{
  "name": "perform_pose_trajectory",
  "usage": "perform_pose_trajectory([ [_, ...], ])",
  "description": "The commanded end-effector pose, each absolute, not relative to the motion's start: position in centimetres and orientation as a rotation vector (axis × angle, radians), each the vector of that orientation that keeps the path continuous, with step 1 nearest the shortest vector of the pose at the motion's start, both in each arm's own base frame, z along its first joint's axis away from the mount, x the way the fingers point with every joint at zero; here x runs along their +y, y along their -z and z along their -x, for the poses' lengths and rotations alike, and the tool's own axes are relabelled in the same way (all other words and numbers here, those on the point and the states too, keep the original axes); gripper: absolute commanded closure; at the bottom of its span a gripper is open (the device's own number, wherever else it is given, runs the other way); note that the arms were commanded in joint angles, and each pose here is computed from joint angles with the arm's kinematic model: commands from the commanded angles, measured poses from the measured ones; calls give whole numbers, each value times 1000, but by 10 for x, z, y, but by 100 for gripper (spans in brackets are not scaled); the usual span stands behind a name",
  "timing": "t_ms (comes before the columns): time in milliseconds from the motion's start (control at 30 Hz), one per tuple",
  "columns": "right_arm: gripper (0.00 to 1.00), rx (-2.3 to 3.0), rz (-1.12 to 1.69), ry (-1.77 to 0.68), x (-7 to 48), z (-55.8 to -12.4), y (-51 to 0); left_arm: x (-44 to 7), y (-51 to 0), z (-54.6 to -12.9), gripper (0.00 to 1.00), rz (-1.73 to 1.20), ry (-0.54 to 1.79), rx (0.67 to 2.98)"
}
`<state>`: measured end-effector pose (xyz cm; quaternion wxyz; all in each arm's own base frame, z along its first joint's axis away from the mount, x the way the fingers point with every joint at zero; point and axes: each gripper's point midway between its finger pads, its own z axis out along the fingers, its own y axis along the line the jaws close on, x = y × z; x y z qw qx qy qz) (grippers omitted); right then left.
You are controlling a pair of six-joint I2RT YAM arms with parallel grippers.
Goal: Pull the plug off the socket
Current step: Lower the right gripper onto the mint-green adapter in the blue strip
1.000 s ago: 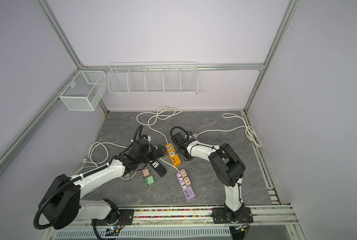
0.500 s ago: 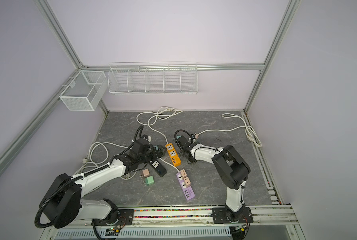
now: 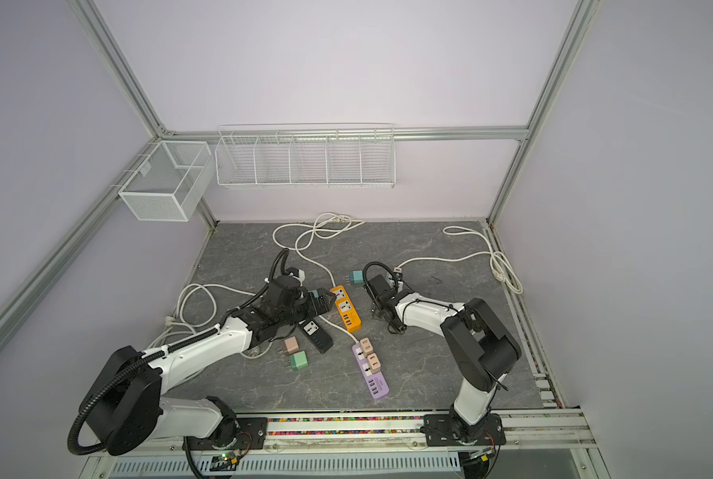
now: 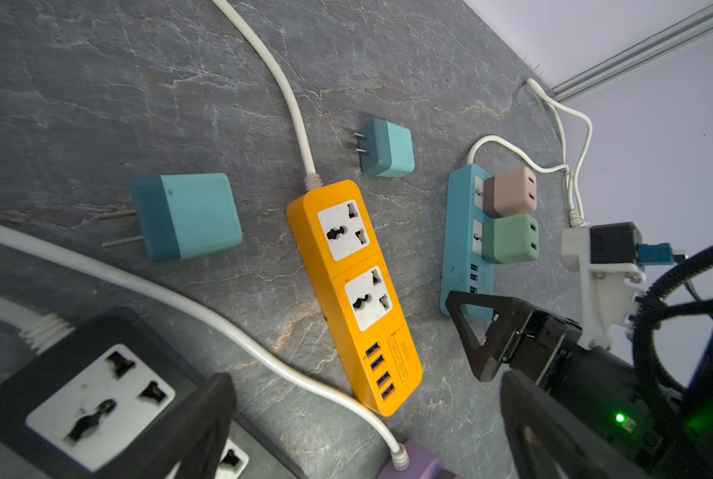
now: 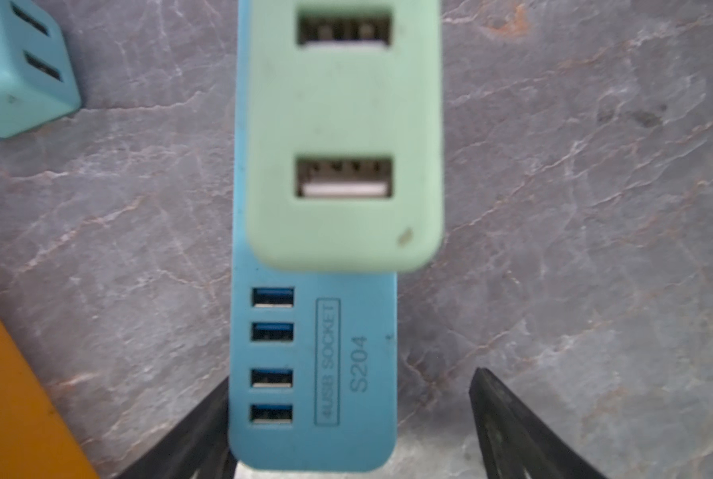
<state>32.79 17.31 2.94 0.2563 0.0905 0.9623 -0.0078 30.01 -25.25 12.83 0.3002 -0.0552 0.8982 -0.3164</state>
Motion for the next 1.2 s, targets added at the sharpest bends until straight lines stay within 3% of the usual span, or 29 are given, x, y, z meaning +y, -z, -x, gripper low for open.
perform_pose_trajectory([
  [0, 17, 2601, -219, -6, 168, -329, -32, -260, -139, -304, 1, 137, 862, 2370],
  [467, 31, 2608, -95, -11, 173, -343, -24, -267, -138, -304, 1, 128, 861, 2381],
  [700, 44, 2633, -55, -31, 177, -340, -18, -278, -141, -305, 1, 106, 874, 2385],
  [900, 52, 2673, -30, -32, 172, -322, -18, -295, -144, -304, 1, 75, 898, 2394],
  [1167, 54, 2751, -18, -22, 160, -279, -12, -321, -143, -302, 1, 35, 958, 2397],
])
